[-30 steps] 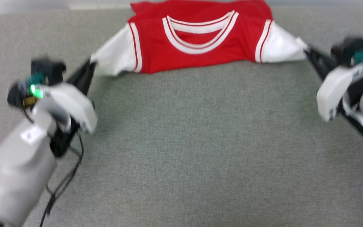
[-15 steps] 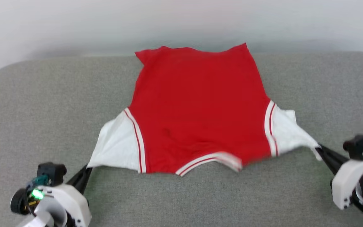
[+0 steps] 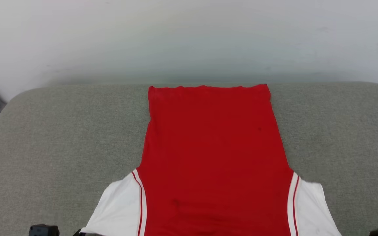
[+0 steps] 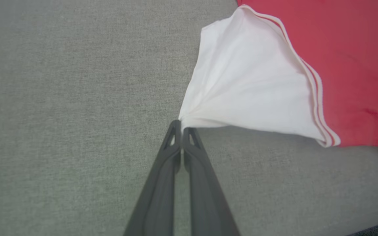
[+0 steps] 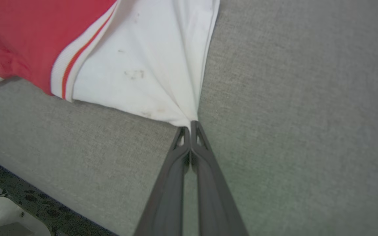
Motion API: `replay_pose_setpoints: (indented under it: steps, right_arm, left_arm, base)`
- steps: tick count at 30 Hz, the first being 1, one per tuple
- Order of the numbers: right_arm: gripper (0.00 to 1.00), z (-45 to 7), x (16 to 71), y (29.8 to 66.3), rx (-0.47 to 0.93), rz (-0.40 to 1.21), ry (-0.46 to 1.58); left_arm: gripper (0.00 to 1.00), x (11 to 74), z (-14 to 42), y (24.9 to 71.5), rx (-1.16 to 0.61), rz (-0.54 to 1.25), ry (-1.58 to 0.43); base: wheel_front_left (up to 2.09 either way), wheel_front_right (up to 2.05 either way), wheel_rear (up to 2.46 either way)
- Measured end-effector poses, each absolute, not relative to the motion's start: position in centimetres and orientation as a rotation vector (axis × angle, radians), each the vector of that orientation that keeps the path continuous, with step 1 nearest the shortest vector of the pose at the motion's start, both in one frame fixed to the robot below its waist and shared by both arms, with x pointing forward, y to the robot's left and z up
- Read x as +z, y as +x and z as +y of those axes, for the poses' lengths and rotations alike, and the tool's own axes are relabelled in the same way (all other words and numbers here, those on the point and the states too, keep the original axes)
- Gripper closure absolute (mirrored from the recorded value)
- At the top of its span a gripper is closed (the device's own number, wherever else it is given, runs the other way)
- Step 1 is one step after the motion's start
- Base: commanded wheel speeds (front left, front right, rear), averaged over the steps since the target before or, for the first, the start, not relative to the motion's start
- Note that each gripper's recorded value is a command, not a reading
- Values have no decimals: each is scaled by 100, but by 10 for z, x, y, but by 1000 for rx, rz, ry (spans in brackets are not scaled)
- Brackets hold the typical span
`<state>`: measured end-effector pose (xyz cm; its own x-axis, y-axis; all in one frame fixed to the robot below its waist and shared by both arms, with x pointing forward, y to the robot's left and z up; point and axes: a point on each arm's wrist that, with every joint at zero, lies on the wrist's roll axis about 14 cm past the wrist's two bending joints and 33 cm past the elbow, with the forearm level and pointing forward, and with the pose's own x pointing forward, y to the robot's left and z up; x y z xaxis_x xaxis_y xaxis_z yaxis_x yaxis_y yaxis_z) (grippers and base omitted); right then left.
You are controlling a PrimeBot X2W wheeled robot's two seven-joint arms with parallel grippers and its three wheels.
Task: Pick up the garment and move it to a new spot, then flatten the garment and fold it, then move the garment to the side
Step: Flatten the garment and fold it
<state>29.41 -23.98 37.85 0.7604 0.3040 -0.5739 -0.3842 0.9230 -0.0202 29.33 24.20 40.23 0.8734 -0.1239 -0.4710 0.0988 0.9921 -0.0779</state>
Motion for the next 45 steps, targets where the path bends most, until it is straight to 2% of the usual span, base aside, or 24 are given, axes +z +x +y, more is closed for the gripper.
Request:
replay_pose_setpoints:
  steps: [4, 9, 10, 11, 16, 22, 23, 26, 34, 39, 40, 45]
  right_arm:
    - [100, -242, 371, 273, 372, 664, -135]
    - [100, -241, 382, 281, 351, 653, -118]
    - [59, -240, 385, 286, 350, 647, -118]
    - [0, -240, 385, 286, 350, 647, -118]
    - [0, -238, 436, 334, 346, 515, -162]
    - [0, -245, 540, 411, 315, 252, -277]
    - [0, -237, 587, 448, 315, 151, -313]
    - [0, -226, 614, 484, 325, 116, -328]
    - [0, -204, 586, 573, 328, 387, -390]
    - [0, -194, 532, 607, 326, 671, -404]
    - [0, -194, 532, 607, 326, 671, -404]
    - [0, -179, 487, 634, 334, 865, -351]
  left_arm:
    - [100, 401, 243, 281, -110, 512, -49]
    - [100, 404, 238, 281, -116, 511, -49]
    - [100, 404, 236, 282, -119, 511, -47]
    - [100, 404, 236, 282, -119, 511, -47]
    - [100, 412, 229, 295, -142, 483, -43]
    - [100, 423, 223, 311, -158, 436, -29]
    - [100, 428, 221, 321, -167, 414, -18]
    - [100, 431, 219, 331, -166, 397, -21]
    - [100, 421, 211, 355, -164, 398, -29]
    - [100, 412, 208, 368, -160, 404, -31]
    - [100, 412, 208, 368, -160, 404, -31]
    - [100, 399, 202, 379, -151, 416, -45]
  base:
    - [0, 0, 0]
    - [0, 0, 0]
    - [0, 0, 0]
    - [0, 0, 0]
    - [0, 0, 0]
    - [0, 0, 0]
    - [0, 0, 0]
    - [0, 0, 0]
    - [0, 0, 0]
    - [0, 0, 0]
    - [0, 0, 0]
    - [0, 0, 0]
